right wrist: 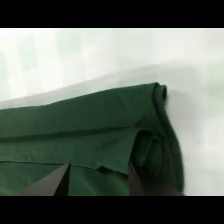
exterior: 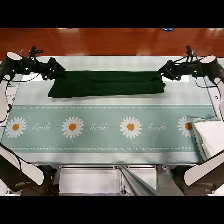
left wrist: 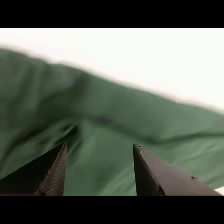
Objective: Fold the shirts.
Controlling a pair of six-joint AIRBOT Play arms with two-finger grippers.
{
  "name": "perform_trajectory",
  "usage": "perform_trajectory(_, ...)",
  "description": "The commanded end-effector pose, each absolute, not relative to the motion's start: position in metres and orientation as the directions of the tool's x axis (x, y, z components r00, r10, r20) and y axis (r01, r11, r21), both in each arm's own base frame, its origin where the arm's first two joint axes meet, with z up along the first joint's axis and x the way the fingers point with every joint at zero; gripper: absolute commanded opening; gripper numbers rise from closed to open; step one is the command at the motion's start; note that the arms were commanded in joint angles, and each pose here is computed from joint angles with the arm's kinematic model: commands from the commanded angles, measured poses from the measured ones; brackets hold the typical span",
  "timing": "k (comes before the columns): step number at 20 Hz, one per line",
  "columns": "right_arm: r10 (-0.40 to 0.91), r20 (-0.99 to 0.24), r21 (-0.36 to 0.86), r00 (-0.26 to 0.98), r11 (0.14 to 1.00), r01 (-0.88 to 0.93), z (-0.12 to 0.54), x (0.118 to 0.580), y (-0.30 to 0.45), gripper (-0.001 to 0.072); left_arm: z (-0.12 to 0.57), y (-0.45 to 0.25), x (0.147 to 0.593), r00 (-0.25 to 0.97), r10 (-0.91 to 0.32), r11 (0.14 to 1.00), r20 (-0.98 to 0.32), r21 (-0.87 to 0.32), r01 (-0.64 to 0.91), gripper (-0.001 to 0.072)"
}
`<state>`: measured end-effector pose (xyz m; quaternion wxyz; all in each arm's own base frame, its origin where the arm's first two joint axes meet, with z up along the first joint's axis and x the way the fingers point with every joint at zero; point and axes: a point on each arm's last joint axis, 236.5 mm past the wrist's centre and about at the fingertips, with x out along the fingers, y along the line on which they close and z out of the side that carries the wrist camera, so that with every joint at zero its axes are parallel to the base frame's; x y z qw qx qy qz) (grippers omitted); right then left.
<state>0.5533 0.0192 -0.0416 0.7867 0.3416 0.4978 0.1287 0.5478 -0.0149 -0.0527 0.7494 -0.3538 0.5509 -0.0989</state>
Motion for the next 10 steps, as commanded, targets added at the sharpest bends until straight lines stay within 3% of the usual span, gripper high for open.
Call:
perform_trajectory(1,0.559,-0.713,0.663,0.423,0.734,0.147,-0.025,0.528,-0.005,0.0416,-0.055,0.028,0.514,0.279,-0.364,0.861,-0.888,-0.436,-0.262,0.0507)
perform_trajectory(6,0.479,-0.75,0.627,0.456,0.734,0.261,-0.024,0.495,-0.053,0.0417,0.018,0.032,0.493,0.475,-0.277,0.904,-0.835,-0.394,-0.166,0.0507)
perform_trajectory(10,0.492,-0.745,0.65,0.45,0.69,0.32,-0.056,0.487,-0.044,0.0419,0.045,-0.007,0.445,0.566,-0.324,0.887,-0.758,-0.452,-0.097,0.0507)
